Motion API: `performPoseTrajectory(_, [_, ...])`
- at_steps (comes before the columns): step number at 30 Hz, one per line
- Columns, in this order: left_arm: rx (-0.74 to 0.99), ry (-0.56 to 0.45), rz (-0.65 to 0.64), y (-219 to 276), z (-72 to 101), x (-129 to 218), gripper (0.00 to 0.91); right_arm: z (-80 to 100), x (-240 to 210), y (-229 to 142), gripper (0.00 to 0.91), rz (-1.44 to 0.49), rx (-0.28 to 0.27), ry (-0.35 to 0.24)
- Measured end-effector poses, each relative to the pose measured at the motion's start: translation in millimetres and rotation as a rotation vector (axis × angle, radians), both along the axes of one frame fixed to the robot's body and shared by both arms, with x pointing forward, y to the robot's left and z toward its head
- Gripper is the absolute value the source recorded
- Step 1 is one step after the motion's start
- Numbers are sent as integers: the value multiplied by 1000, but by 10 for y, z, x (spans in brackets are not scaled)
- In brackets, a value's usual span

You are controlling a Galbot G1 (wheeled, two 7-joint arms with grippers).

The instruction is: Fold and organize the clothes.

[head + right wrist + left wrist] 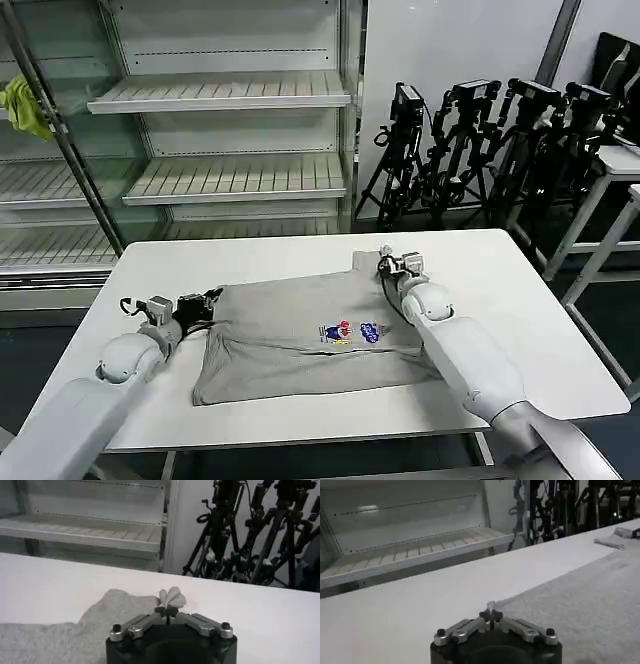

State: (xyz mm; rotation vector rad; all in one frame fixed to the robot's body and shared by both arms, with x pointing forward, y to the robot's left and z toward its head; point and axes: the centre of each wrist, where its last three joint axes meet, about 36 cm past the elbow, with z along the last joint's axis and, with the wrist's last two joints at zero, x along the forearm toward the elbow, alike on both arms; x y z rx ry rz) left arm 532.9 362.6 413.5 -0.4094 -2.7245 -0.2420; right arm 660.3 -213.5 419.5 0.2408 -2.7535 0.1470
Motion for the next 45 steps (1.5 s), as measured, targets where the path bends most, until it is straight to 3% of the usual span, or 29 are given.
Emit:
performPoseTrajectory(10, [-29, -46, -15, -21, 170, -160, 40, 363, -134, 1, 0, 10, 60, -90])
performPoseTrajectory(21, [-51, -85, -36, -24, 352, -405, 40, 676, -493, -48, 0, 49, 96, -150])
performPoseTrajectory(35, [-44, -97, -74, -33, 544, -974, 40, 779, -1301, -438, 0, 93, 77, -172])
performPoseTrajectory(45, [-32, -55, -115, -136, 462, -1327, 40, 784, -1848, -687, 0, 101, 28, -155])
